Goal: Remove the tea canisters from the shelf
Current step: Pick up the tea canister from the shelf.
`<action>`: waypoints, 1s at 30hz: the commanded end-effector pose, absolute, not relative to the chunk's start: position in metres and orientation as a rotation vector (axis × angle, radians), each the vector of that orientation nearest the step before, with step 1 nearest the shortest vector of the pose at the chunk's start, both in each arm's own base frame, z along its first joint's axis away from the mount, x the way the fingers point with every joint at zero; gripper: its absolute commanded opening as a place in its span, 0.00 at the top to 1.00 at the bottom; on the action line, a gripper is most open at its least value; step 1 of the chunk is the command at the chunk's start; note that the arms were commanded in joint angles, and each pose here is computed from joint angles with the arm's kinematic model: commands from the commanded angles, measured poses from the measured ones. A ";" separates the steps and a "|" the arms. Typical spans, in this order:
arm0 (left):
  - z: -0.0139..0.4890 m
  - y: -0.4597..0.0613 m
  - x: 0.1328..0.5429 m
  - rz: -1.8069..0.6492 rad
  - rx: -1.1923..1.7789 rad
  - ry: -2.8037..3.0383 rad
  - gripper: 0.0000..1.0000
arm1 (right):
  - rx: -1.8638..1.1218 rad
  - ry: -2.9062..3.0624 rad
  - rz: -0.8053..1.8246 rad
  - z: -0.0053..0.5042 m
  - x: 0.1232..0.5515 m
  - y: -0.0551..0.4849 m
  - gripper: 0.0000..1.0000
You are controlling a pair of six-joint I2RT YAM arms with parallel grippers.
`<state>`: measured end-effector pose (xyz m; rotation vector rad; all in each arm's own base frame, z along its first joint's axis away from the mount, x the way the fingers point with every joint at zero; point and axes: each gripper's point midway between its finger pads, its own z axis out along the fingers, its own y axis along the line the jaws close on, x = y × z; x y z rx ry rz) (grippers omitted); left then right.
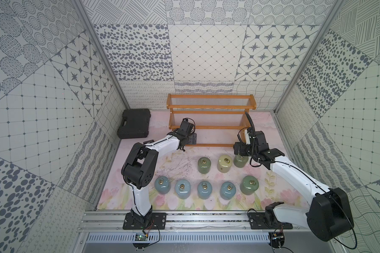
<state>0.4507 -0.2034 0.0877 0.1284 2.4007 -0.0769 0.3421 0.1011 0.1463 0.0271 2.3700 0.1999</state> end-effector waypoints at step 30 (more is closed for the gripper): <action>0.076 -0.208 0.475 -0.147 0.125 2.385 0.14 | 0.054 2.335 0.220 0.158 0.340 0.099 0.00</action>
